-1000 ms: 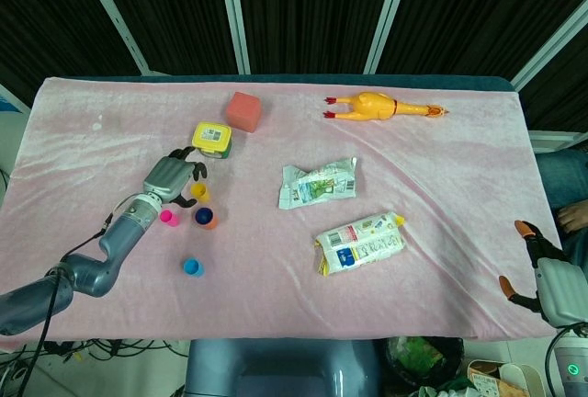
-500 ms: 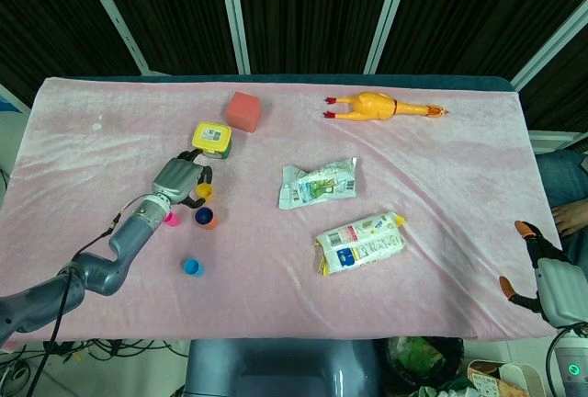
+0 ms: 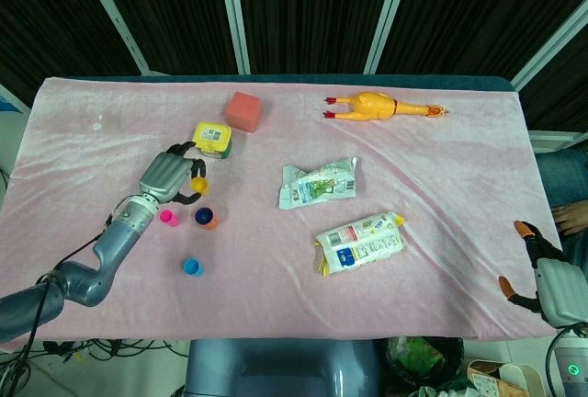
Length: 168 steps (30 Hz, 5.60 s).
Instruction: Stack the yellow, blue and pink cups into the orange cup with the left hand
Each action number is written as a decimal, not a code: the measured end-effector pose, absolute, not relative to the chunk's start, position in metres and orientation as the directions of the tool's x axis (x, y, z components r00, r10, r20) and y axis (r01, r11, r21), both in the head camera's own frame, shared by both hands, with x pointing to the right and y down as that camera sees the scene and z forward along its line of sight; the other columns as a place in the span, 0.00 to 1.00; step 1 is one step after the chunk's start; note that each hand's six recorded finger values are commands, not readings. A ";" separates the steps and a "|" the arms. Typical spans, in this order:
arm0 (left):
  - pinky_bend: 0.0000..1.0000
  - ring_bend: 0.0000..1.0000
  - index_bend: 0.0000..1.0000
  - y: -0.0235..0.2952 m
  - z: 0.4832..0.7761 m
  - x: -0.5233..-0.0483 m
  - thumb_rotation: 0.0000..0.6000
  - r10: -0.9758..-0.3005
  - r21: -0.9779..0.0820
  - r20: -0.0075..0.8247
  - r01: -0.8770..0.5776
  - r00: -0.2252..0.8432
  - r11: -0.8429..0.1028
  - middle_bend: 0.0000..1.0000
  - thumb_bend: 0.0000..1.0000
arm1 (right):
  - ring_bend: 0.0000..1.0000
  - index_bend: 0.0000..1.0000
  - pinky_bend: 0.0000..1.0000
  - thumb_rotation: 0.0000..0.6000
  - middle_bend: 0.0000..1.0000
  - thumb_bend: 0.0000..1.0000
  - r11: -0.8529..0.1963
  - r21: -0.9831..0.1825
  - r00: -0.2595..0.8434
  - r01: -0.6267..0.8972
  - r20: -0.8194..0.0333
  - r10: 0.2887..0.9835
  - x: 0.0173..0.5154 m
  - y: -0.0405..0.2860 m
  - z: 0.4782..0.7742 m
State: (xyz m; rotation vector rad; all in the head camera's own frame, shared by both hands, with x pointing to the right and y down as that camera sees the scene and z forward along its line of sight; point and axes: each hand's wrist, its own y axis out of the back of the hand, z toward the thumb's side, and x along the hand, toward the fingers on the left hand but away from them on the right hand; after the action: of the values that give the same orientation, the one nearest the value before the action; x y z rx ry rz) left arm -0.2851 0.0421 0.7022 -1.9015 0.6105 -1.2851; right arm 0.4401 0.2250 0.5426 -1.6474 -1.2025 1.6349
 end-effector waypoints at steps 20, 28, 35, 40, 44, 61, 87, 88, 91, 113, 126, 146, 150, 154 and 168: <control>0.17 0.08 0.49 0.078 0.672 -0.280 1.00 -0.657 -0.746 0.583 -0.006 0.478 -0.666 0.52 0.32 | 0.16 0.03 0.21 1.00 0.06 0.27 -0.466 -0.857 -0.125 0.219 -0.498 0.858 0.441 0.224 0.542; 0.17 0.08 0.49 0.080 0.681 -0.280 1.00 -0.650 -0.740 0.598 0.014 0.468 -0.672 0.52 0.32 | 0.16 0.03 0.21 1.00 0.06 0.27 -0.464 -0.859 -0.125 0.219 -0.496 0.859 0.441 0.224 0.542; 0.17 0.05 0.44 0.081 0.689 -0.282 1.00 -0.643 -0.729 0.615 0.018 0.456 -0.684 0.48 0.26 | 0.16 0.03 0.21 1.00 0.06 0.27 -0.465 -0.858 -0.125 0.220 -0.497 0.858 0.441 0.224 0.542; 0.15 0.00 0.30 0.085 0.695 -0.280 1.00 -0.623 -0.714 0.632 0.036 0.461 -0.699 0.33 0.13 | 0.16 0.03 0.21 1.00 0.06 0.27 -0.465 -0.857 -0.126 0.221 -0.498 0.858 0.441 0.225 0.542; 0.13 0.00 0.21 0.088 0.699 -0.281 1.00 -0.602 -0.697 0.653 0.054 0.459 -0.715 0.25 0.10 | 0.16 0.03 0.21 1.00 0.06 0.27 -0.465 -0.857 -0.127 0.222 -0.499 0.857 0.441 0.225 0.542; 0.13 0.00 0.27 0.130 0.642 -0.310 1.00 -0.658 -0.758 0.571 0.008 0.491 -0.652 0.33 0.10 | 0.16 0.03 0.21 1.00 0.06 0.27 -0.467 -0.856 -0.122 0.220 -0.499 0.858 0.440 0.225 0.542; 0.13 0.00 0.33 0.193 0.672 -0.302 1.00 -0.502 -0.649 0.666 0.097 0.551 -0.755 0.38 0.19 | 0.16 0.03 0.21 1.00 0.06 0.27 -0.463 -0.857 -0.126 0.225 -0.497 0.858 0.441 0.224 0.541; 0.13 0.00 0.34 0.193 0.674 -0.301 1.00 -0.498 -0.647 0.668 0.101 0.552 -0.755 0.39 0.20 | 0.16 0.03 0.21 1.00 0.06 0.27 -0.463 -0.857 -0.126 0.225 -0.497 0.858 0.441 0.224 0.541; 0.13 0.00 0.36 0.194 0.679 -0.299 1.00 -0.487 -0.638 0.677 0.111 0.551 -0.762 0.41 0.20 | 0.16 0.03 0.21 1.00 0.06 0.27 -0.465 -0.857 -0.125 0.223 -0.498 0.858 0.441 0.224 0.541; 0.13 0.05 0.51 0.177 0.666 -0.302 1.00 -0.538 -0.678 0.643 0.079 0.545 -0.730 0.53 0.30 | 0.16 0.03 0.21 1.00 0.06 0.27 -0.464 -0.857 -0.129 0.225 -0.498 0.857 0.442 0.224 0.541; 0.13 0.05 0.50 0.118 0.630 -0.291 1.00 -0.622 -0.738 0.560 -0.011 0.547 -0.675 0.53 0.30 | 0.16 0.03 0.21 1.00 0.06 0.27 -0.465 -0.858 -0.128 0.219 -0.498 0.858 0.441 0.224 0.542; 0.12 0.05 0.49 0.080 0.677 -0.284 1.00 -0.624 -0.695 0.614 -0.043 0.484 -0.717 0.51 0.28 | 0.16 0.03 0.21 1.00 0.06 0.27 -0.466 -0.857 -0.133 0.220 -0.499 0.856 0.442 0.223 0.542; 0.12 0.05 0.48 0.081 0.683 -0.288 1.00 -0.620 -0.686 0.628 -0.040 0.471 -0.726 0.50 0.28 | 0.16 0.03 0.21 1.00 0.06 0.27 -0.467 -0.856 -0.131 0.219 -0.501 0.856 0.442 0.224 0.543; 0.12 0.04 0.39 0.083 0.689 -0.290 1.00 -0.610 -0.674 0.644 -0.033 0.462 -0.738 0.43 0.18 | 0.16 0.03 0.21 1.00 0.06 0.27 -0.468 -0.856 -0.131 0.220 -0.501 0.856 0.442 0.224 0.543; 0.05 0.00 0.14 0.086 0.673 -0.315 1.00 -0.647 -0.703 0.634 -0.033 0.424 -0.710 0.20 0.04 | 0.16 0.03 0.21 1.00 0.06 0.27 -0.467 -0.856 -0.132 0.221 -0.500 0.856 0.442 0.223 0.542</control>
State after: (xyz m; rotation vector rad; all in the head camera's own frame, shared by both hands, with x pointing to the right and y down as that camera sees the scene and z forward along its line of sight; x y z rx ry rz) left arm -0.3149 0.0855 0.6727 -2.0674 0.5721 -1.2950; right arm 0.4422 0.2234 0.5423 -1.6364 -1.2046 1.6407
